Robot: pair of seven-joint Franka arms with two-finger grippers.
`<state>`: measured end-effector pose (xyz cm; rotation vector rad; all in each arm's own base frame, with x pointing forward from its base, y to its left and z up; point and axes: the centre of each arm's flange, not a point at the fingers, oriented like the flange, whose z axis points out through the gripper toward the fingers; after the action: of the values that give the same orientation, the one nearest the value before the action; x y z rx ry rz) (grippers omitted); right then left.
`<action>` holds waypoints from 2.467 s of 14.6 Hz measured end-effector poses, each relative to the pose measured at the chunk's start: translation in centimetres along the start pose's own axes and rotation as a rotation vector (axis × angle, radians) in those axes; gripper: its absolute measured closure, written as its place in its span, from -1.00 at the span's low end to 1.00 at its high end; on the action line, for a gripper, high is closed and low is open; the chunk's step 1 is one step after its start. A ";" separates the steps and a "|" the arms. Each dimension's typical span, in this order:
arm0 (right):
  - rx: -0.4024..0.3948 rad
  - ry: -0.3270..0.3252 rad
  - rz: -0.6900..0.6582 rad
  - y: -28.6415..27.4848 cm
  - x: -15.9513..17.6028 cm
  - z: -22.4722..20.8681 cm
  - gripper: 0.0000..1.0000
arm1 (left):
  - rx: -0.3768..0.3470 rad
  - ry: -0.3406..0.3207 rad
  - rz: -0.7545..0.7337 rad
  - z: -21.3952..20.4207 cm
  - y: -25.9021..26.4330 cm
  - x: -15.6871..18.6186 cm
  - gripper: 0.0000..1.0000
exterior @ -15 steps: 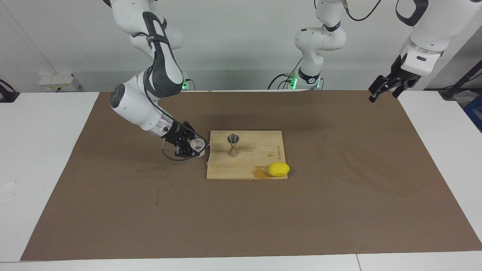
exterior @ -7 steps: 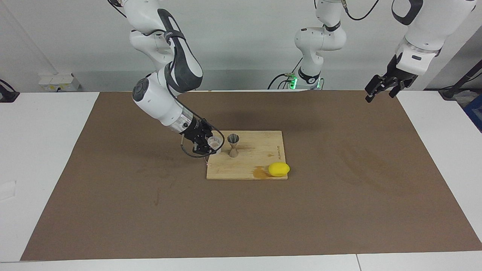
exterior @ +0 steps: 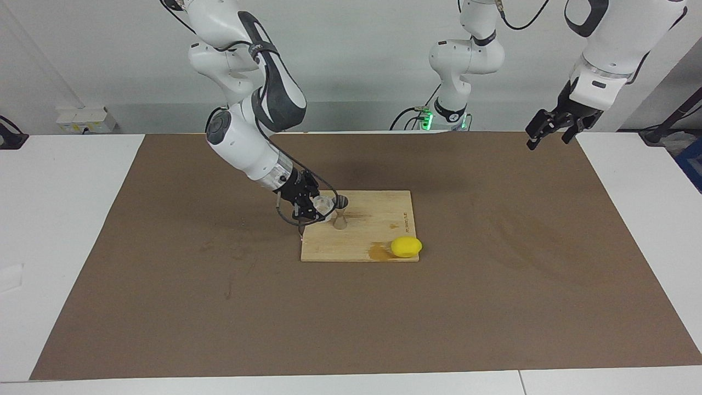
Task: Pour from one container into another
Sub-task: 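Carry the glass cup with the right gripper above the steel cup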
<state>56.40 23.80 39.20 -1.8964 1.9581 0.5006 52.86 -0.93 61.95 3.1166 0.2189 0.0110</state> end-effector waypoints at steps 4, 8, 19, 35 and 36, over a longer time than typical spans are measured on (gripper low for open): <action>0.003 0.044 -0.033 0.0 -0.1 0.0 0.00 | -0.001 0.003 -0.001 0.0 0.0 0.0 -1.00; 0.008 0.085 -0.079 0.1 -0.5 0.0 0.00 | -0.004 0.050 0.045 -0.3 -1.3 0.7 -1.00; 0.009 0.206 -0.224 1.0 -2.8 0.8 0.00 | 0.005 0.093 0.128 1.3 0.5 0.4 -1.00; 0.007 0.388 -0.412 1.5 -4.3 0.8 0.00 | 0.006 0.084 0.131 1.5 0.7 0.1 -1.00; 0.006 0.402 -0.427 1.6 -4.5 0.9 0.00 | 0.006 0.084 0.131 1.5 0.7 0.1 -1.00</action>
<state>54.93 28.25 40.61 -2.4692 1.6777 -0.0119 53.10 -1.62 60.48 3.1333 0.0159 0.1442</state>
